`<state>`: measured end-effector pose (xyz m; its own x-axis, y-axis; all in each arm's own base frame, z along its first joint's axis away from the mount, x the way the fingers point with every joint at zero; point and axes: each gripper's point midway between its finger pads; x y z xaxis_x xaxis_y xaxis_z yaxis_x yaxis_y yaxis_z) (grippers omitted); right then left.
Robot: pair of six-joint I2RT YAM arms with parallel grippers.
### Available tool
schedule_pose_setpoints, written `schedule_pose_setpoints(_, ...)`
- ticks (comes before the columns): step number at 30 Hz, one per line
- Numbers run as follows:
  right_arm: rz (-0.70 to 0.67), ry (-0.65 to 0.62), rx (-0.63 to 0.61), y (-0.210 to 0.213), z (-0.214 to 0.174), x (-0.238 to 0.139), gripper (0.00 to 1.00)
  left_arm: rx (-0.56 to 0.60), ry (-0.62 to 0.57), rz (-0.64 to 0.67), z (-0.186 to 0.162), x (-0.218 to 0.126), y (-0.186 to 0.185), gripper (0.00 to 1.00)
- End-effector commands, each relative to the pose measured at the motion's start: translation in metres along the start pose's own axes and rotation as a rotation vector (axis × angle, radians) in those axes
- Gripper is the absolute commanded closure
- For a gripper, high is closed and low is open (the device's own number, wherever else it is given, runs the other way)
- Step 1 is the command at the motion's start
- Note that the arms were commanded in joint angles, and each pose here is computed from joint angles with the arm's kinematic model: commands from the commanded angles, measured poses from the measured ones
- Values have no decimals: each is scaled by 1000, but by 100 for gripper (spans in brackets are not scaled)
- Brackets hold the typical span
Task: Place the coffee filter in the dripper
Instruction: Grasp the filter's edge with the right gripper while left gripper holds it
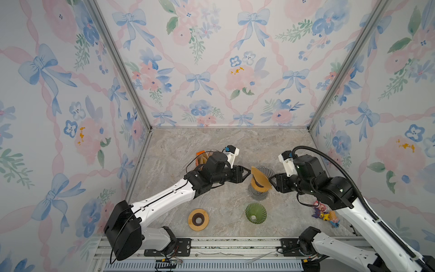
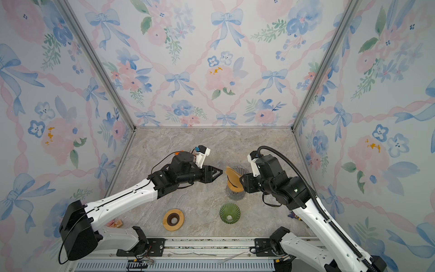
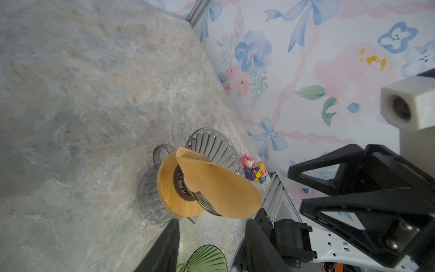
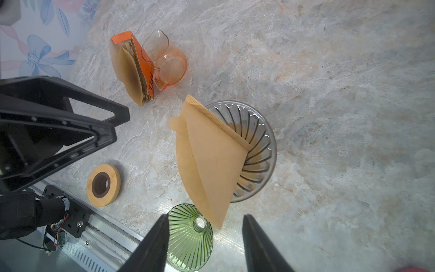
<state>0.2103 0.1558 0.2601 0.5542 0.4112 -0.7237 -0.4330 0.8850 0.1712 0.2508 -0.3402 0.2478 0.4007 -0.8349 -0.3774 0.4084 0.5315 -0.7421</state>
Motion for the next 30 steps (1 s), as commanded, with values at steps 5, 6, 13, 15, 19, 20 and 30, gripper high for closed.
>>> schedule_pose_setpoints(5,-61,37,-77,4,12,11,45,35,-101,-63,1,-9,-6,50)
schedule_pose_setpoints(6,-70,51,-78,3,12,14,44,43,-103,-59,-1,-10,-6,50)
schedule_pose_setpoints(13,-151,99,-80,-7,13,31,44,26,-63,-1,-15,4,4,42)
schedule_pose_setpoints(15,-159,113,-78,-9,12,35,44,20,-33,29,-20,13,6,40)
schedule_pose_setpoints(19,-173,124,-55,-16,11,39,45,4,9,84,-25,26,6,37)
schedule_pose_setpoints(20,-177,128,-46,-19,10,41,45,0,18,90,-27,29,6,37)
schedule_pose_setpoints(30,-204,131,82,-55,2,44,47,-13,83,159,-31,50,8,33)
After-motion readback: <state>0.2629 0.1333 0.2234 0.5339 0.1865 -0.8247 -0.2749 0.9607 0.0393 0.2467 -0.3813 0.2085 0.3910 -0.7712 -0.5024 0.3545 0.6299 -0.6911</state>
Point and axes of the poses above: each gripper's point midway between its finger pads, its own x axis out along the fingers, its own y axis along the line the jaws close on, z = x × y, and after that the axes turned 8 degrees about -x, right-handed
